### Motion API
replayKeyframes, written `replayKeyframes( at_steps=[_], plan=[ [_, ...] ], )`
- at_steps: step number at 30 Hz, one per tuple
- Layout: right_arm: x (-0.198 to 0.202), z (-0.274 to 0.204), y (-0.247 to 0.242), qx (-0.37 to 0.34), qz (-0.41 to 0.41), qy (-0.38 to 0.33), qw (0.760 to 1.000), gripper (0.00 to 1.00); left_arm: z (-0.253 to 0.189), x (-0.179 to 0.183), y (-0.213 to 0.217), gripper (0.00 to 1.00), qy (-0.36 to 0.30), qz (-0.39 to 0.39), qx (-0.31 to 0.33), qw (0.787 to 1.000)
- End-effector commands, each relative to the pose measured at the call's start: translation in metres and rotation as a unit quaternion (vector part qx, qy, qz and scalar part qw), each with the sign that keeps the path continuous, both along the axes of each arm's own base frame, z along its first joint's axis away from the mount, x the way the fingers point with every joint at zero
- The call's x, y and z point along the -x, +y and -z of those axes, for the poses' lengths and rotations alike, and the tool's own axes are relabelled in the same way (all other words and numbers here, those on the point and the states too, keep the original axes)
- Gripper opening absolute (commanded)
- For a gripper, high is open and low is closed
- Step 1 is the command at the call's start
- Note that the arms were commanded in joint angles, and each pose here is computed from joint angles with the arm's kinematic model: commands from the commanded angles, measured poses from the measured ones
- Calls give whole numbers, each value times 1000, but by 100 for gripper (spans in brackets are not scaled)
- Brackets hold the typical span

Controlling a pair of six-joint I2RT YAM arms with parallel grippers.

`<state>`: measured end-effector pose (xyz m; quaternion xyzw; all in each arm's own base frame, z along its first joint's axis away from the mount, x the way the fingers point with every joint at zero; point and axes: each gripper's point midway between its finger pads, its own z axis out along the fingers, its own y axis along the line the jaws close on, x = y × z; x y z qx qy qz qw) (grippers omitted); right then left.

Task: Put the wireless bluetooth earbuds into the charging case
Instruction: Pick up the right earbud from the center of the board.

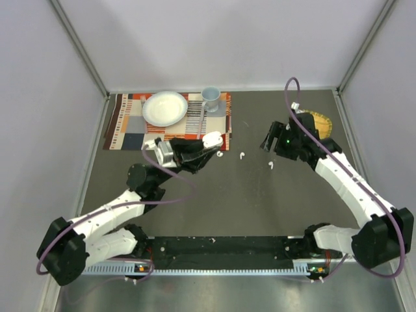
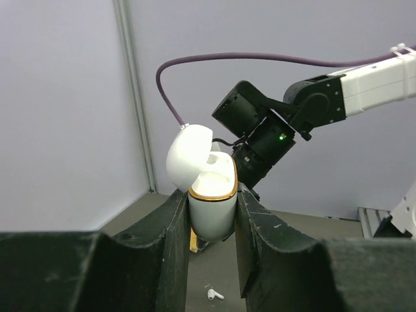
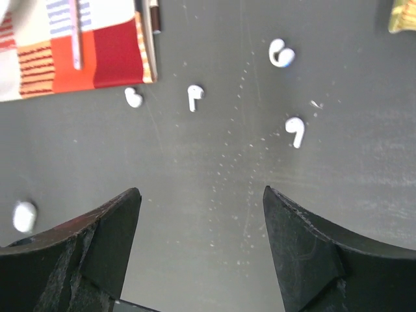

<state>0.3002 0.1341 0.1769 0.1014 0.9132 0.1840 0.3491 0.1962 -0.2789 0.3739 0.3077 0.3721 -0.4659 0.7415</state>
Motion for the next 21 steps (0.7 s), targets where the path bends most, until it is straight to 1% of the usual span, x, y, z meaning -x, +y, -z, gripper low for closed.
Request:
replayKeyframes(
  at_steps=[1, 2, 3, 4, 6, 7, 8, 9, 10, 11, 12, 13, 14, 15, 16, 17, 18, 19, 20, 21],
  plan=[
    [-19, -50, 19, -65, 2, -11, 998, 77, -43, -16, 1, 0, 30, 26, 39, 998],
    [-20, -58, 24, -84, -1, -2, 996, 77, -44, -18, -2, 0, 42, 31, 35, 998],
    [-20, -70, 33, -110, -8, -3, 994, 77, -57, -17, -3, 0, 44, 41, 39, 997],
    [-20, -93, 44, -139, -33, -16, 990, 78, -51, -18, -9, 0, 64, 52, 23, 996],
    [-19, -107, 52, -158, -51, -21, 986, 78, -46, -17, -13, 0, 82, 66, 11, 994],
    [-17, -112, 56, -164, -63, -23, 984, 78, -42, -13, -13, 0, 78, 74, 9, 994],
    [-16, -113, 57, -165, -72, -28, 983, 78, -36, -4, -15, 0, 70, 94, -1, 993],
    [-11, -106, 58, -157, -92, -33, 983, 78, -13, -2, -16, 0, 83, 101, -12, 991],
    [-5, -107, 61, -163, -110, -38, 980, 78, -14, 4, -12, 0, 61, 106, 1, 993],
    [-4, -111, 63, -165, -125, -59, 977, 78, -5, 11, -12, 0, 53, 117, 0, 992],
    [8, -124, 62, -168, -142, -91, 971, 78, 16, 14, -11, 0, 67, 124, -5, 990],
    [17, -117, 63, -175, -149, -89, 969, 78, 24, 14, -12, 0, 63, 128, -3, 990],
    [23, -127, 63, -191, -152, -107, 964, 79, 19, 22, -10, 0, 41, 139, 11, 989],
    [33, -132, 66, -216, -151, -102, 959, 82, 22, 24, -9, 0, 65, 156, 17, 985],
    [53, -149, 71, -248, -181, -112, 945, 84, 21, 27, -10, 0, 69, 166, 18, 984],
    [62, -156, 74, -271, -185, -110, 938, 84, 22, 29, -11, 0, 70, 166, 17, 984],
    [69, -151, 77, -309, -165, -80, 933, 85, 28, 33, -13, 0, 66, 163, 12, 984],
    [80, -158, 76, -330, -160, -84, 927, 85, 33, 32, -15, 0, 60, 156, 5, 986],
    [86, -156, 78, -349, -155, -76, 921, 85, 38, 29, -17, 0, 54, 144, -4, 988],
    [89, -151, 81, -382, -139, -59, 911, 85, 40, 29, -18, 0, 61, 142, -9, 988]
  ],
)
